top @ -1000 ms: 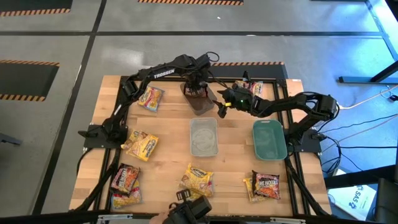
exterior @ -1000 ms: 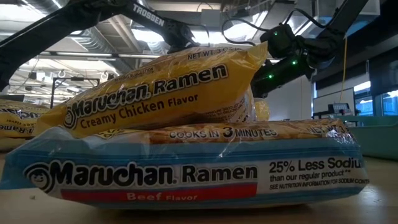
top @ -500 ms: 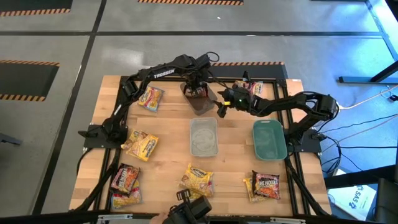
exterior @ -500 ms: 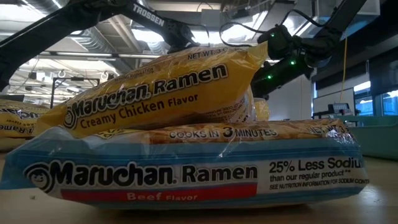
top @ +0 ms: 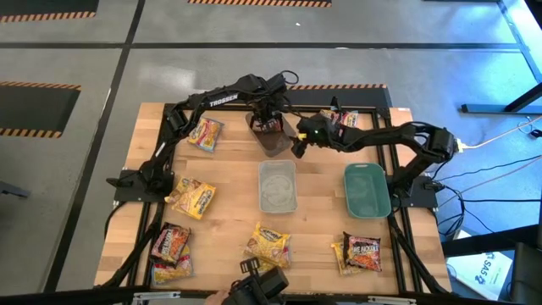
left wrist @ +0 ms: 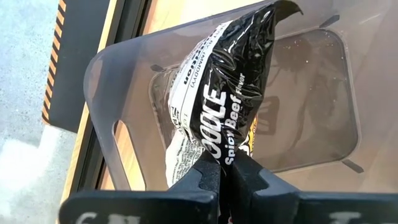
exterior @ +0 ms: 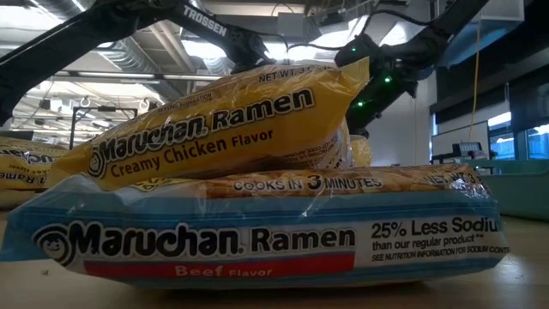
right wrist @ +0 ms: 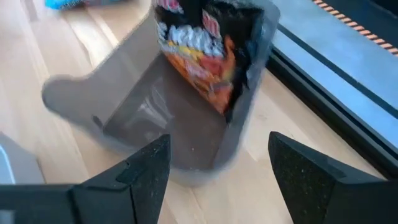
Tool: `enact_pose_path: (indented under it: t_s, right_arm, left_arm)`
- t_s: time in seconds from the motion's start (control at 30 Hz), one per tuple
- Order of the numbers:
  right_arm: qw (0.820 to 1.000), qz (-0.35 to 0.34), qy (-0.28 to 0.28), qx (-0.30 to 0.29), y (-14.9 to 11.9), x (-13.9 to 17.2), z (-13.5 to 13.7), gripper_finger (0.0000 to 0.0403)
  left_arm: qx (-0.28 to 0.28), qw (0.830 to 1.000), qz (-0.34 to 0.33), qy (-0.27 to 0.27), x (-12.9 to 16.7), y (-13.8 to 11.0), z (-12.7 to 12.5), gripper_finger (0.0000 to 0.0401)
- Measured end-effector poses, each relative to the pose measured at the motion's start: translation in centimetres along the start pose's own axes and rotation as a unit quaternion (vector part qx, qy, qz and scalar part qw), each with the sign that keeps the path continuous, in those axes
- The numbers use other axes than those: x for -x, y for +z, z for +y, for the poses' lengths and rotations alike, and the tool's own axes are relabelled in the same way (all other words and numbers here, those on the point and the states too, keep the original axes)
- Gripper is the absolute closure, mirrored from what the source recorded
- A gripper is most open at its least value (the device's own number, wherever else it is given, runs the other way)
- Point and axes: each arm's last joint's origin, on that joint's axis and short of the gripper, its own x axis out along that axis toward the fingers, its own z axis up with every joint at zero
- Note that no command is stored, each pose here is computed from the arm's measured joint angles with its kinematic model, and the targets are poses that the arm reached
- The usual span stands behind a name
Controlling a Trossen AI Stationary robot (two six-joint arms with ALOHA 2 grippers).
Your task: Sort Maruchan noodles
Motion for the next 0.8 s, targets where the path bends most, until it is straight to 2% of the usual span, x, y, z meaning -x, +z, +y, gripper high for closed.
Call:
enact_pose_path:
  t_s: [0.2,0.33,0.43,0.63,0.7,0.8]
  right_arm:
    - [0.999,0.033,-0.031,-0.013,0.5,-1.8,-0.5,0.0150]
    - [0.997,0.070,-0.039,-0.014,0.8,-1.6,-0.5,0.0150]
    - [0.995,0.096,-0.023,-0.025,0.9,-1.3,-0.2,0.0150]
    - [0.995,0.099,-0.002,-0.018,0.7,-1.0,1.7,0.0150]
    - [0.995,0.099,0.004,-0.015,0.7,-0.9,2.3,0.0150]
    - [0.995,0.098,-0.001,-0.016,1.0,-0.8,2.8,0.0150]
  left_arm:
    - [0.000,1.000,0.000,0.000,0.0,0.0,0.0,0.0399]
    - [0.000,1.000,0.000,0.000,0.0,0.0,0.0,0.0397]
    - [0.001,1.000,0.000,0.003,0.0,0.0,0.1,0.0399]
    - [0.018,1.000,0.004,0.015,0.0,0.0,0.2,0.0398]
    - [0.045,0.999,0.010,0.015,0.1,-0.1,0.1,0.0399]
    - [0.119,0.992,0.037,0.034,0.6,-0.6,0.1,0.0399]
